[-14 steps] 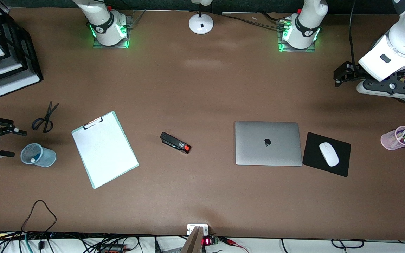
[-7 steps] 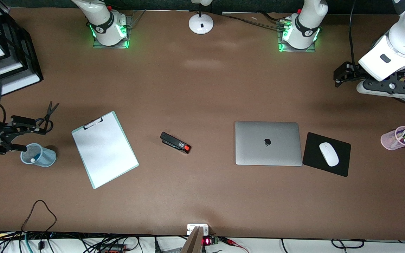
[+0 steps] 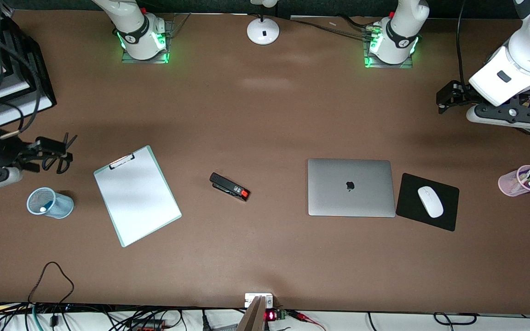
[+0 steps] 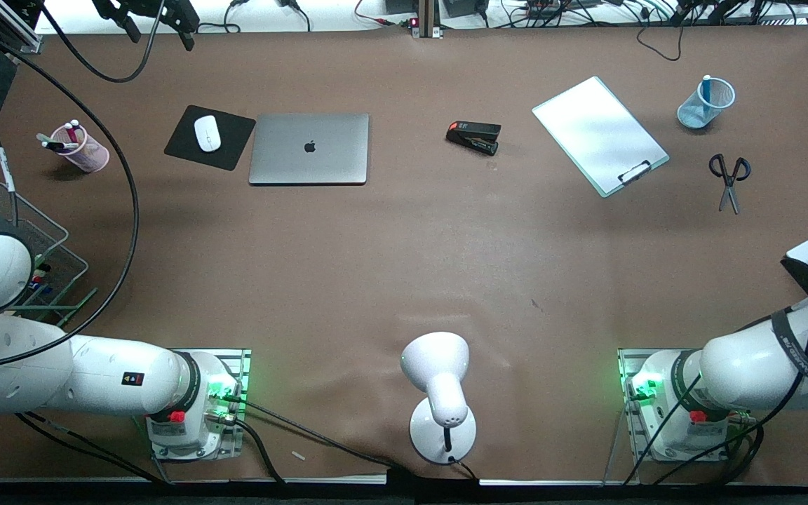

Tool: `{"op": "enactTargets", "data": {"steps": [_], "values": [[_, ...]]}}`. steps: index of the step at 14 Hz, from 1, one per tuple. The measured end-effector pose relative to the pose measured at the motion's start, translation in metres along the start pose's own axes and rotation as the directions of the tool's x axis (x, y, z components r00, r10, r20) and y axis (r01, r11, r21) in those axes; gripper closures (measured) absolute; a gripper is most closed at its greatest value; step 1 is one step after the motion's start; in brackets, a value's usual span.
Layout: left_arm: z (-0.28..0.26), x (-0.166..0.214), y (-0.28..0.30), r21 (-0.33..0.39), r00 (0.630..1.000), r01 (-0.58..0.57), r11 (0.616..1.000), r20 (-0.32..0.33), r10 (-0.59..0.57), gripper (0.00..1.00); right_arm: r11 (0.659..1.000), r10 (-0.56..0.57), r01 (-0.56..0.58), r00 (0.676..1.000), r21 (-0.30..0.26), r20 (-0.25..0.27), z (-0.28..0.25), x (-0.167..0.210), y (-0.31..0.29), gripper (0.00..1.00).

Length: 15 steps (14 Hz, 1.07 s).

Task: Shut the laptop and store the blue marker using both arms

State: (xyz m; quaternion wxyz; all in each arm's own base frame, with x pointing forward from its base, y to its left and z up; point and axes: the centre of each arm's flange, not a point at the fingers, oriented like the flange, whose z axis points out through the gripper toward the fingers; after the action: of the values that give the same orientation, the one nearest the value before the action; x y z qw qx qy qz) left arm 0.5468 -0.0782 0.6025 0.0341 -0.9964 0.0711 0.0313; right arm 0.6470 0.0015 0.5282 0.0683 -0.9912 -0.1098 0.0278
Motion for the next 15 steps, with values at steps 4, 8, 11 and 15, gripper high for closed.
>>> {"op": "enactTargets", "data": {"steps": [4,8,11,15], "values": [[0.000,0.000,0.000,0.000,1.000,0.000,1.000,0.001,0.000,0.00,0.994,0.091,-0.089,0.996,-0.060,0.025,-0.005,-0.027,-0.027,0.00],[0.000,-0.001,0.000,0.000,1.000,0.000,1.000,0.005,0.000,0.00,0.980,0.182,-0.181,0.983,-0.086,0.003,-0.025,-0.058,-0.031,0.00],[0.000,-0.001,0.000,0.000,1.000,0.000,1.000,0.006,0.000,0.00,0.966,0.234,-0.235,0.972,-0.108,-0.019,-0.045,-0.082,-0.035,0.00],[0.000,-0.001,0.000,0.000,1.000,-0.001,1.000,0.006,0.001,0.00,0.960,0.242,-0.245,0.970,-0.139,-0.034,-0.067,-0.100,-0.038,0.00]]}}
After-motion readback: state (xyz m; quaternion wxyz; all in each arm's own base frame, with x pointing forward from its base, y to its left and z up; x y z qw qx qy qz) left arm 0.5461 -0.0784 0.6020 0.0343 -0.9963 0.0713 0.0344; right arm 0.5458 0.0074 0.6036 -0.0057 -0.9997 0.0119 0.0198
